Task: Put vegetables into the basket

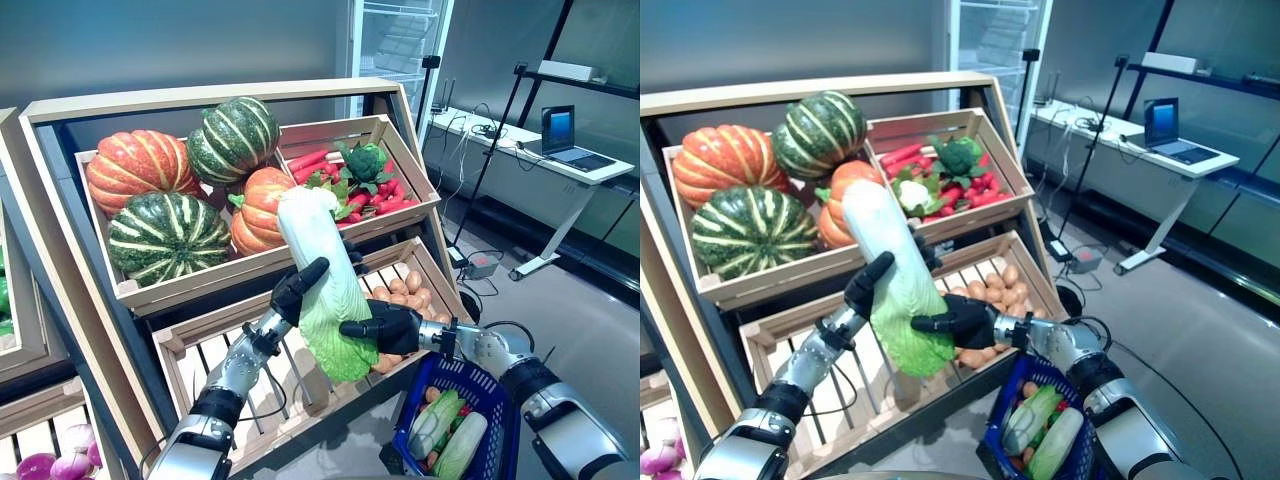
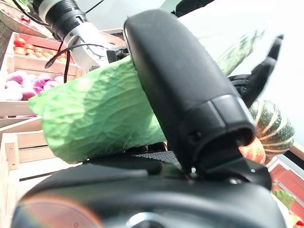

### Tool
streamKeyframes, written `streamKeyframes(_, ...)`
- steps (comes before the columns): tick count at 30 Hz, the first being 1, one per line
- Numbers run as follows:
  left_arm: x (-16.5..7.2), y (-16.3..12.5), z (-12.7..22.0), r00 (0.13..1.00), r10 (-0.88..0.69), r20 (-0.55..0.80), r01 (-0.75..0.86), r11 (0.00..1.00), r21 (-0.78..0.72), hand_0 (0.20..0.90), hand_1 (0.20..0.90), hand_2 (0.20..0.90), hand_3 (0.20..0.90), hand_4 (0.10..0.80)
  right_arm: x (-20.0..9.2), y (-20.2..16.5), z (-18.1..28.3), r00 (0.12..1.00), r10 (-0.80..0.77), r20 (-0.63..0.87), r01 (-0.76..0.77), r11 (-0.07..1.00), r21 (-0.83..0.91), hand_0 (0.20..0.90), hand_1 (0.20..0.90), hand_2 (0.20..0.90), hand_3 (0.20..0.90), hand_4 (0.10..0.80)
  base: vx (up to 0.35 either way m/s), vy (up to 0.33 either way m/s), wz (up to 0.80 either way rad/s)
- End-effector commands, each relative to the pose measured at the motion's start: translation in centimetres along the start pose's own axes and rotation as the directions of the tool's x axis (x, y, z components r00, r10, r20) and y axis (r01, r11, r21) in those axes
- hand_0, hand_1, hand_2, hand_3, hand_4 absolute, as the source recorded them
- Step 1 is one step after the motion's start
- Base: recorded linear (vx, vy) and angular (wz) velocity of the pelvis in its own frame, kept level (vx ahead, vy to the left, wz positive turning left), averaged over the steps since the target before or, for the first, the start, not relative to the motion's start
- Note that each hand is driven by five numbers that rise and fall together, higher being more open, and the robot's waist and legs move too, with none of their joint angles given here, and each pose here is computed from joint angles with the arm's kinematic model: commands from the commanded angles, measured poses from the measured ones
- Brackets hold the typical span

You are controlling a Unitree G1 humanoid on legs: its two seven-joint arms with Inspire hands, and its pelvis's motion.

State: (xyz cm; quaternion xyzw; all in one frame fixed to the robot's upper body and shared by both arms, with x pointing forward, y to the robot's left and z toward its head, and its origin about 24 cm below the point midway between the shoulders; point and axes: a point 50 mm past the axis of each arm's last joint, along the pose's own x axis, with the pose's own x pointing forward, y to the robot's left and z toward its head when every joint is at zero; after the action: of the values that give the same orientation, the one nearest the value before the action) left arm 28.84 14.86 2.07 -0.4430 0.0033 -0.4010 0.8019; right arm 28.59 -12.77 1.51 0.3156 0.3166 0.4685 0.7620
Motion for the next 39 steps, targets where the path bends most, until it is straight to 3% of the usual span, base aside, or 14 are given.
streamKeyframes(1,2.7,0.1,0.8,0.991,0.006,-0.137,0.008,0.995,0.096,0.900,0.900,0.900,0.900,0.800,3.3,8.2,11.5,0.828,0.433,0.358,-0.392,0.902,-0.183,0.300,0.300,0.300,0.300,0.400,0.000,0.000,0.00)
streamKeyframes(11,-1.2,2.2,4.9,0.976,0.218,-0.004,-0.213,0.960,0.181,0.900,0.900,0.900,0.900,0.800,-1.6,3.1,10.5,0.868,0.176,0.465,-0.164,0.984,-0.066,0.300,0.300,0.300,0.300,0.400,0.002,-0.004,-0.08)
streamKeyframes(21,-6.3,3.4,9.2,0.901,0.401,0.167,-0.429,0.880,0.205,0.900,0.900,0.900,0.900,0.800,-7.9,-0.8,9.2,0.808,-0.075,0.585,0.050,0.997,0.058,0.300,0.300,0.300,0.300,0.400,0.005,-0.005,-0.08)
streamKeyframes(28,-8.7,3.8,10.3,0.858,0.471,0.205,-0.508,0.834,0.213,0.900,0.900,0.900,0.900,0.800,-11.9,-3.1,6.9,0.751,-0.222,0.621,0.169,0.975,0.144,0.300,0.300,0.300,0.300,0.400,-0.001,-0.004,-0.05)
streamKeyframes(36,-9.3,3.8,10.5,0.845,0.490,0.214,-0.531,0.816,0.229,0.900,0.900,0.900,0.900,0.800,-14.5,-4.4,5.4,0.695,-0.353,0.626,0.286,0.935,0.210,0.300,0.300,0.300,0.300,0.400,0.000,-0.006,-0.04)
streamKeyframes(39,-9.9,3.9,11.1,0.786,0.550,0.281,-0.617,0.726,0.304,0.900,0.900,0.900,0.900,0.800,-16.4,-5.9,3.7,0.611,-0.542,0.577,0.481,0.833,0.273,0.300,0.300,0.300,0.300,0.400,0.028,-0.016,-0.06)
